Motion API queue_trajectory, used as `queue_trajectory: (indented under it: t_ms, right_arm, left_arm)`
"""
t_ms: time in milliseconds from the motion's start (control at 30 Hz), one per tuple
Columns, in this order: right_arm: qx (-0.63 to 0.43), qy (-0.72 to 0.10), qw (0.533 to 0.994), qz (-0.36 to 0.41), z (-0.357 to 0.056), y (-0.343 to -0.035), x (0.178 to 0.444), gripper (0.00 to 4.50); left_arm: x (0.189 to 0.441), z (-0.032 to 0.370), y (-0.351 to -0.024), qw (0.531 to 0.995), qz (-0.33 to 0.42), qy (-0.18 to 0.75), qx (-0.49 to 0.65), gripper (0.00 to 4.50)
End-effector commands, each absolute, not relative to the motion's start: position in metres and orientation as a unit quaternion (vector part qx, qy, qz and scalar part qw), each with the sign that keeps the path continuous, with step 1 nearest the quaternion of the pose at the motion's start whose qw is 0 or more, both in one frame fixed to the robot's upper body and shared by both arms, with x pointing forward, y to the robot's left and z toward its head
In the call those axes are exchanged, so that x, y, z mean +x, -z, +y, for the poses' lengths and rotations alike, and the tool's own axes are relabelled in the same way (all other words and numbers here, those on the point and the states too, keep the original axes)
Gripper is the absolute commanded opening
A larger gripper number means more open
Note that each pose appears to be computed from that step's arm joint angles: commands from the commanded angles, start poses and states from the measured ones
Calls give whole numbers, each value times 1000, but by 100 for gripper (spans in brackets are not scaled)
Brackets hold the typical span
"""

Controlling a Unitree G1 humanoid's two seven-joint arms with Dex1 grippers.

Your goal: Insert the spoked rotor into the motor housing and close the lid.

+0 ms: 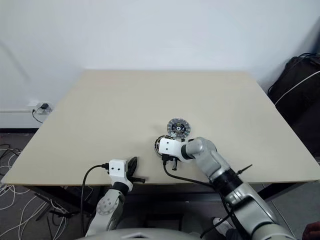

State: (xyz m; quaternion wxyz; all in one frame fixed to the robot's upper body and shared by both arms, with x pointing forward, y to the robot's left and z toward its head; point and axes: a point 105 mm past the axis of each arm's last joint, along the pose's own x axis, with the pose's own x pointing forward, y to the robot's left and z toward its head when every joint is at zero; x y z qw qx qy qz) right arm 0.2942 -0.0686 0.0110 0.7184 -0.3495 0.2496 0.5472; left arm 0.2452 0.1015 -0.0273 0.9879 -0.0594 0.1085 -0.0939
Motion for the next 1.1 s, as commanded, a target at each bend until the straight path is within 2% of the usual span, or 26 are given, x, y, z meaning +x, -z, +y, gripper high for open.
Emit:
queue_trajectory:
  t_ms: [33,200,367,500,667,1100]
  right_arm:
    - [-336,-537,732,251,-76,-21,287,7]
    - [-318,-529,740,267,-88,-27,266,7]
    - [-294,-509,762,273,-87,-32,259,7]
    - [-211,-445,822,284,-72,-33,270,7]
    - [-131,-365,870,305,-60,-32,290,7]
    - [-16,-257,900,351,-46,-26,318,7]
  left_arm:
    - [250,98,15,989,84,99,-65,0]
    - [250,94,17,988,87,106,-69,0]
    - [250,93,17,988,87,110,-70,0]
    - [251,90,17,987,88,117,-69,0]
    - [252,90,17,987,88,120,-67,0]
    - [249,94,18,988,89,111,-66,0]
